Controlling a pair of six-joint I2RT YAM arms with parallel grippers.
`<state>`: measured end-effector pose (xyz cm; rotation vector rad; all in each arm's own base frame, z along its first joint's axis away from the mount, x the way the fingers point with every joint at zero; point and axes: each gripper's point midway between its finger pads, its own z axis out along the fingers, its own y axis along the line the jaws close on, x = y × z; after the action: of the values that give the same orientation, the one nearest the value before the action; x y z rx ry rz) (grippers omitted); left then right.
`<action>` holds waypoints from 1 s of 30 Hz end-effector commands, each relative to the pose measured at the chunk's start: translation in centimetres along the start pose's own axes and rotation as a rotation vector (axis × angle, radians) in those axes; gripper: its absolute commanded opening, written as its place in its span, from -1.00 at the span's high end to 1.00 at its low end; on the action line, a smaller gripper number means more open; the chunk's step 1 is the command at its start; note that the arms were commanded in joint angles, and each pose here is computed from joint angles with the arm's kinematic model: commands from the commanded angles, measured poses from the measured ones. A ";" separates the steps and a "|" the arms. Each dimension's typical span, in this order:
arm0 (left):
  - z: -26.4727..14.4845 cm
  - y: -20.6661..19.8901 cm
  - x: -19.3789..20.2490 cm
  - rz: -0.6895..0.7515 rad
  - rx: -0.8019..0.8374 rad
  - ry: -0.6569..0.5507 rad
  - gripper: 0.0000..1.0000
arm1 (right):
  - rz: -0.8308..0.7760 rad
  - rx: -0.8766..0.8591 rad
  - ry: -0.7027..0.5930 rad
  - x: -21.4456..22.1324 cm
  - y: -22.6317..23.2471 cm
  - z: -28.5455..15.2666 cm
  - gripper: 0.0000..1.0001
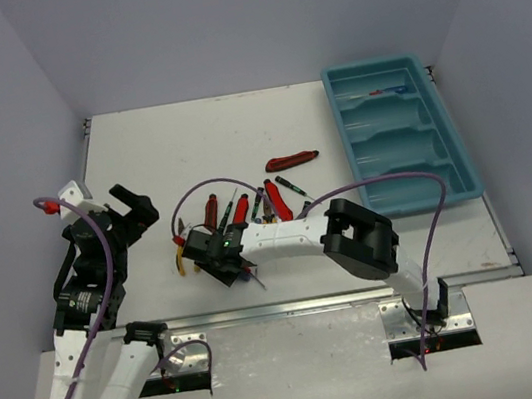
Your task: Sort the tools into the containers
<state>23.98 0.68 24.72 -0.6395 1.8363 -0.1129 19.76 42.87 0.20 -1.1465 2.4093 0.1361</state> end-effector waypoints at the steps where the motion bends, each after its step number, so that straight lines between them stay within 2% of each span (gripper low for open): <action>1: 0.2 -0.5 -0.9 -0.005 0.021 -0.028 -1.00 | 0.004 0.018 0.004 -0.7 -0.9 0.7 0.18; 5: 0.1 -0.5 -1.0 -0.006 0.019 -0.033 -1.00 | 0.007 0.009 0.026 -0.2 -0.9 1.6 0.20; 10: 0.0 -0.4 -1.0 -0.009 0.016 -0.037 -1.00 | 0.015 -0.004 0.054 0.6 -0.4 2.5 0.78; 14: 0.0 -0.4 -1.1 -0.010 0.017 -0.041 -1.00 | 0.055 0.015 0.012 -0.9 -0.9 0.8 0.97; 21: -0.1 -0.3 -1.2 -0.012 0.016 -0.043 -1.00 | 0.115 0.023 -0.145 -5.6 -2.7 -5.7 1.00; 23: -0.1 -0.3 -1.1 -0.012 0.014 -0.042 -1.00 | 0.153 0.013 -0.223 -7.4 -4.3 -9.1 1.00; 24: -0.1 -0.3 -1.1 -0.012 0.014 -0.043 -1.00 | 0.180 0.008 -0.262 -8.2 -5.5 -10.7 1.00; 28: -0.1 -0.2 -1.2 -0.014 0.012 -0.045 -1.00 | 0.365 0.061 -0.383 -9.3 -15.5 -14.6 1.00; 30: -0.1 -0.2 -1.2 -0.014 0.010 -0.045 -1.00 | 0.610 0.131 -0.440 -8.2 -26.0 -15.4 1.00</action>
<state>23.94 0.69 24.77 -0.6364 1.8349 -0.1130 27.33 38.01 15.22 -0.7482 2.3051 0.3630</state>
